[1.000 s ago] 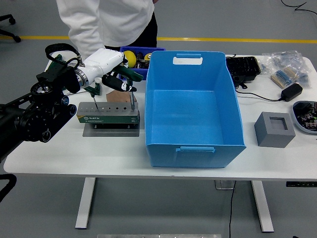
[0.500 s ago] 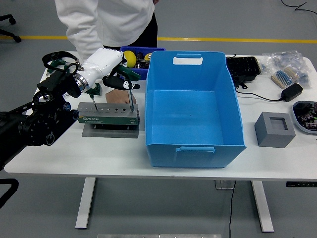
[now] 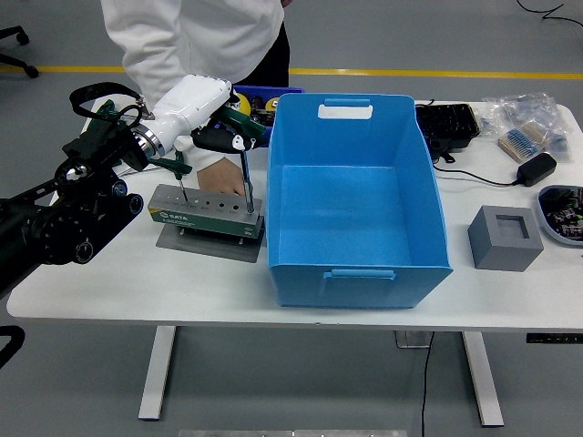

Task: Lift tool from toolbox,place it in box,lift tool from toolbox,place it in box

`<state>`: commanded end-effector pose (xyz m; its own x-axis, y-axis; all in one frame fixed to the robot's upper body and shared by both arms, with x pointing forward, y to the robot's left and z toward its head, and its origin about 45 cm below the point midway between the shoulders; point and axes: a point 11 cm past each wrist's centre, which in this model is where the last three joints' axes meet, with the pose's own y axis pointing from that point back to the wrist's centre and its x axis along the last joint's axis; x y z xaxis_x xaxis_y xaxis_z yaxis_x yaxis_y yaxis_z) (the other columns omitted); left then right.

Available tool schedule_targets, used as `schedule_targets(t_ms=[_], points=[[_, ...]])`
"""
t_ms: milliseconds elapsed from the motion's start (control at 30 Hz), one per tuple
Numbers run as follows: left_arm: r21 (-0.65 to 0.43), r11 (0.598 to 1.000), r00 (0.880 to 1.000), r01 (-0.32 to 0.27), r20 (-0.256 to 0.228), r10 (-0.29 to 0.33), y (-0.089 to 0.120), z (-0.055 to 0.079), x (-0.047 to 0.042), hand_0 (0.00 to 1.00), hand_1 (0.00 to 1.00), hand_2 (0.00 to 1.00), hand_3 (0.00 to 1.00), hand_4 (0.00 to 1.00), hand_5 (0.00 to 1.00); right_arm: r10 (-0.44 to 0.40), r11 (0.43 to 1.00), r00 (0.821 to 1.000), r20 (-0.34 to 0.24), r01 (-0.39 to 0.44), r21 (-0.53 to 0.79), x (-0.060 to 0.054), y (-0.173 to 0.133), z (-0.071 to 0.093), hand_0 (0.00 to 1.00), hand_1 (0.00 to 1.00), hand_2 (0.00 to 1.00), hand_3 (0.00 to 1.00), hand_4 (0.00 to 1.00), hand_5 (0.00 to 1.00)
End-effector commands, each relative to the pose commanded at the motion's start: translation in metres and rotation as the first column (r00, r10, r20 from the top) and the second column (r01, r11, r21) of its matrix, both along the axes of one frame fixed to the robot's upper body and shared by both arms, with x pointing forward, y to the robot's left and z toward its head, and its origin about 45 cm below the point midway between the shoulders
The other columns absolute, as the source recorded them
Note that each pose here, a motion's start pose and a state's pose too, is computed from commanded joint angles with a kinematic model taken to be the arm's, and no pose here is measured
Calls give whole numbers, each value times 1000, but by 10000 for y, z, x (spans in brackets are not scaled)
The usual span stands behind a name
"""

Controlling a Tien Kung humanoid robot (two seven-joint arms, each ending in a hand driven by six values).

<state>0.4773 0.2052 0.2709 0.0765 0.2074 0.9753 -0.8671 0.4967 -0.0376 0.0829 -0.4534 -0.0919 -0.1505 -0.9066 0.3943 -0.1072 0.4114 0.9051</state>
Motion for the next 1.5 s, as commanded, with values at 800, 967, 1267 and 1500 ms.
schedule_targets(t_ms=[800,967,1267,1500], points=[[-153,950,931,271,291,-219,-839,1377,-303,127,2,22,12,761,595,-4,1000,1000,2,4,-4,0,-21,8,708,690,733,599,832,722],[-194,927,921,322,290,-259,-1084,1368,-424,126,2,21,12,761,594,-3,1000,1000,1,3,-5,3,-24,10,708,690,733,599,832,722],[-186,919,934,347,155,-321,-1401,764,-511,167,24,62,52,766,575,4,1000,1000,5,-4,-8,43,-33,22,711,689,733,598,831,723],[-154,924,936,350,22,-351,-1567,292,-542,234,131,166,188,783,551,7,1000,1000,10,-7,-11,72,-51,36,711,689,732,598,831,723]])
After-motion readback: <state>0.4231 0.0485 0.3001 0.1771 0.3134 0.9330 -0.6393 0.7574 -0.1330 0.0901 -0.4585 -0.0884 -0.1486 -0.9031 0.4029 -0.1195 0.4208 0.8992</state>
